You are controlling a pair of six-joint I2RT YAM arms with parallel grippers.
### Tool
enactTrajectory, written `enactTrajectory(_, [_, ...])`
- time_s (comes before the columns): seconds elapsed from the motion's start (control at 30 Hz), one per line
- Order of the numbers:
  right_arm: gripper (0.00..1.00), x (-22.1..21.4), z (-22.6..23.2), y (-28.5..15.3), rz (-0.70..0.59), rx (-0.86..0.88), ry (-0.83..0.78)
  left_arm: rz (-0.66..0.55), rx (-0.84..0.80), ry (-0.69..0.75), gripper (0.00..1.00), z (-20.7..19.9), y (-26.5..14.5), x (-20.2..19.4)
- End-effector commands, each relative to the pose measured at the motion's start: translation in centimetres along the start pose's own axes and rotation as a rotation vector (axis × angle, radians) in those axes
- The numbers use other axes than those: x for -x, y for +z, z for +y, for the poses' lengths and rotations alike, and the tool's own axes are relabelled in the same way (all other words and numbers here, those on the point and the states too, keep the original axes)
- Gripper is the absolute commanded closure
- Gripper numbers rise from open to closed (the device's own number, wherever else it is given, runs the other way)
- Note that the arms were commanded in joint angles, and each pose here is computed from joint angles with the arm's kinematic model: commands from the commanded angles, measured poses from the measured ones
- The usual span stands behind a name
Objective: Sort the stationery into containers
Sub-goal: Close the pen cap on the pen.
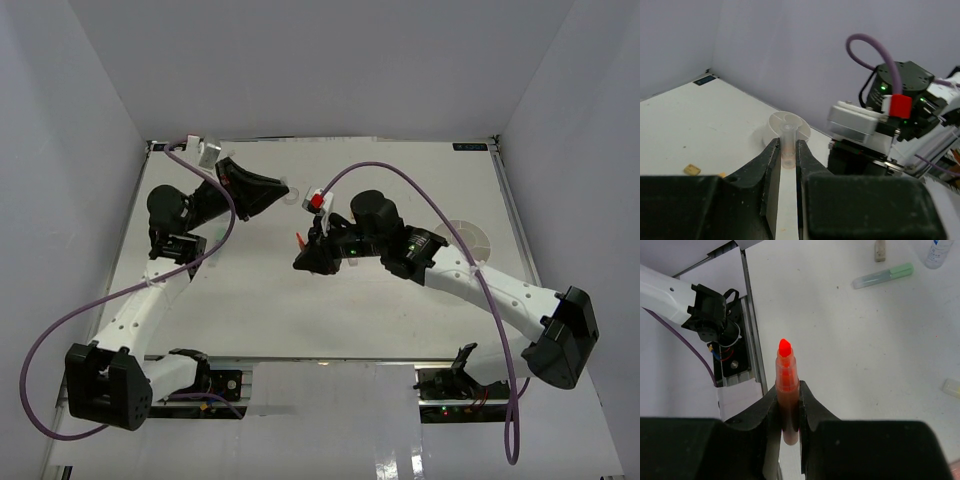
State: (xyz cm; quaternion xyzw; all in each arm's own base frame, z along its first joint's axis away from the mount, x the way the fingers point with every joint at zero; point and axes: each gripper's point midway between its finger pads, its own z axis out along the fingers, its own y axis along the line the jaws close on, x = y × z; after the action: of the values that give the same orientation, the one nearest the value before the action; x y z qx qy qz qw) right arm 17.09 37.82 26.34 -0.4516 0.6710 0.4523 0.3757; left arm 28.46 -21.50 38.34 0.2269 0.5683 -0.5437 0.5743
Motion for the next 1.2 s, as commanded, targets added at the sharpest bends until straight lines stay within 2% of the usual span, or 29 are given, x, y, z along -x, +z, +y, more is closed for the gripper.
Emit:
enactTrajectory(0.0, [0.92,2.6,0.9,-0.1,-0.055,0.014,0.002,-0.006,-0.188,0.149,1.00,-5.0,0.0,1.4])
enactTrajectory(0.3, [0.92,4.1,1.3,-0.3,-0.103,0.022,-0.010,-0.034,-0.272,0.155,1.00,-7.9,-0.2,1.1])
enactTrajectory(0.67, [0.92,6.7,1.6,-1.8,-0.228,-0.010,-0.060,-0.038,-0.257,0.130,1.00,-7.7,-0.4,0.0])
enactTrajectory(0.93, [0.92,7.1,2.0,-1.8,-0.242,0.012,-0.070,-0.038,-0.265,0.108,1.00,-7.8,-0.3,0.0])
enactTrajectory(1.17, [0.92,6.6,1.8,-1.4,-0.227,0.015,-0.062,-0.084,-0.254,0.096,1.00,-8.0,-0.2,0.9])
